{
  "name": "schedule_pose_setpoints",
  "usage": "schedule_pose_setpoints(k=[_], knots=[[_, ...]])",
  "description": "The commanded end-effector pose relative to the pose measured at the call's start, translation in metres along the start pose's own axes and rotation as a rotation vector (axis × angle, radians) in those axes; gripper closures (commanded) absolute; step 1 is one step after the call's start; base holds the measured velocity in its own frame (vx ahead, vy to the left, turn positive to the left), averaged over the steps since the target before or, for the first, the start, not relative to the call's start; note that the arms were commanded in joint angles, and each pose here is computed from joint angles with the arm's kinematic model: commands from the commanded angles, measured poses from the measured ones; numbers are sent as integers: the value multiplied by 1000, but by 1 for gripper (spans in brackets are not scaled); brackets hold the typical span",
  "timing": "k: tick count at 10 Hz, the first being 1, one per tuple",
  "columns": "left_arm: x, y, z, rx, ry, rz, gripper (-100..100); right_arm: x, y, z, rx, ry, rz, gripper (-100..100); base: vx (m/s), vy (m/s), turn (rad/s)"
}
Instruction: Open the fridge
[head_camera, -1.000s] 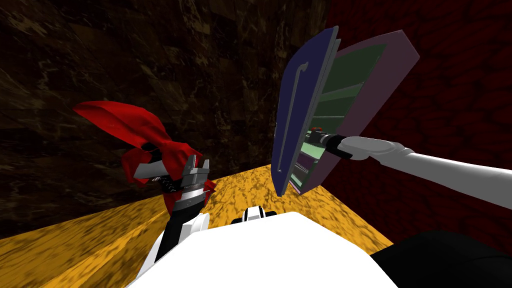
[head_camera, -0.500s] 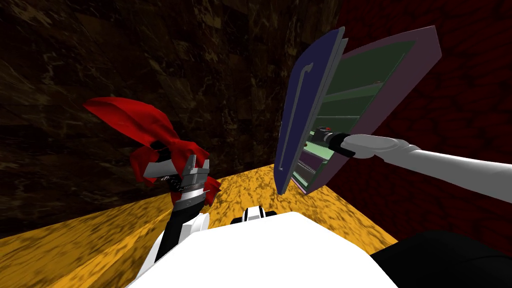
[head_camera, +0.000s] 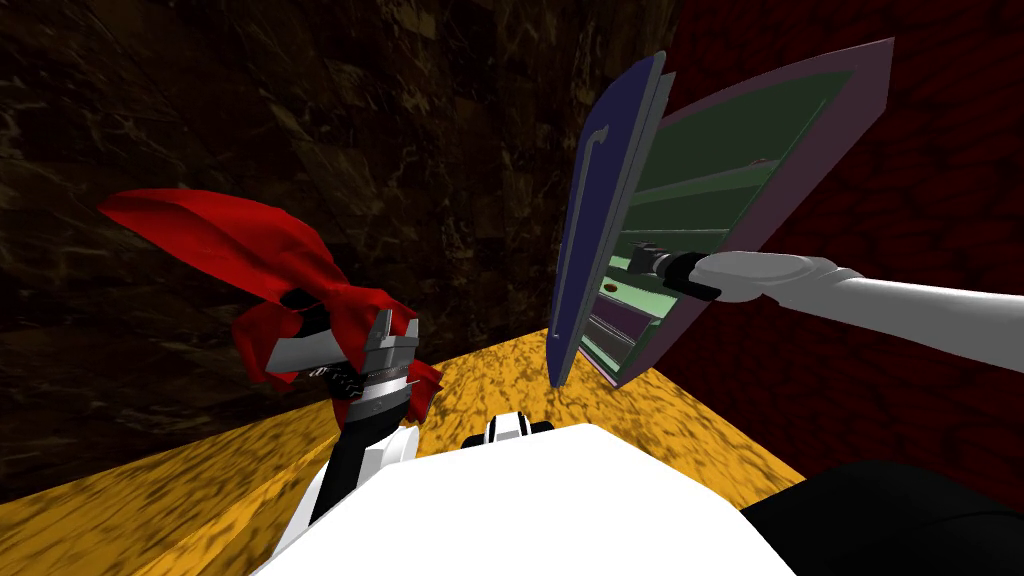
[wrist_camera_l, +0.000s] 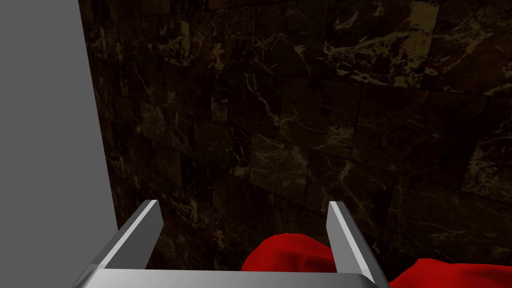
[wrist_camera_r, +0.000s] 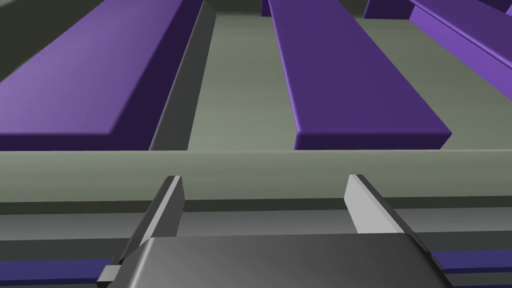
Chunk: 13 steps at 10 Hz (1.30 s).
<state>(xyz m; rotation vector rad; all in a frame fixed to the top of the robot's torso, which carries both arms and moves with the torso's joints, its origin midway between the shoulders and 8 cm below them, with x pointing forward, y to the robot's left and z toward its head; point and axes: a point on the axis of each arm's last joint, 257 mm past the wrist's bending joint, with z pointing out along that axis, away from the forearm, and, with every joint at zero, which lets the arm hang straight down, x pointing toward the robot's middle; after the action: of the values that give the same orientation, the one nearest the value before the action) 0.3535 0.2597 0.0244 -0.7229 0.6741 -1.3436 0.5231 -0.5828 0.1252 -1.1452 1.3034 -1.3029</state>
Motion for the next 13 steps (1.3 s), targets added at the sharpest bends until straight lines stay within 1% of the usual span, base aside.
schedule_pose_setpoints(k=[1,4,6,7,8,9,12,13], knots=[[0,0,0,0,0,0,0,0,-21,3,-1,-2,-2,-100,80,72,-59],[0,0,0,0,0,0,0,-1,-43,6,1,-5,-4,-100,68,105,-67],[0,0,0,0,0,0,0,-1,-43,6,1,-5,-4,-100,27,41,1],[0,0,0,0,0,0,0,-3,-58,8,3,-7,-4,-100,38,51,-66],[0,0,0,0,0,0,0,-4,-67,9,5,-8,-4,-100,69,114,-106],[0,0,0,0,0,0,0,-1,-62,9,-3,-4,-6,-100,63,94,-38],[0,0,0,0,0,0,0,-3,-65,9,1,-7,-5,-100,9,10,10],[0,0,0,0,0,0,0,-5,-80,10,8,-10,-3,-100,17,46,-78]])
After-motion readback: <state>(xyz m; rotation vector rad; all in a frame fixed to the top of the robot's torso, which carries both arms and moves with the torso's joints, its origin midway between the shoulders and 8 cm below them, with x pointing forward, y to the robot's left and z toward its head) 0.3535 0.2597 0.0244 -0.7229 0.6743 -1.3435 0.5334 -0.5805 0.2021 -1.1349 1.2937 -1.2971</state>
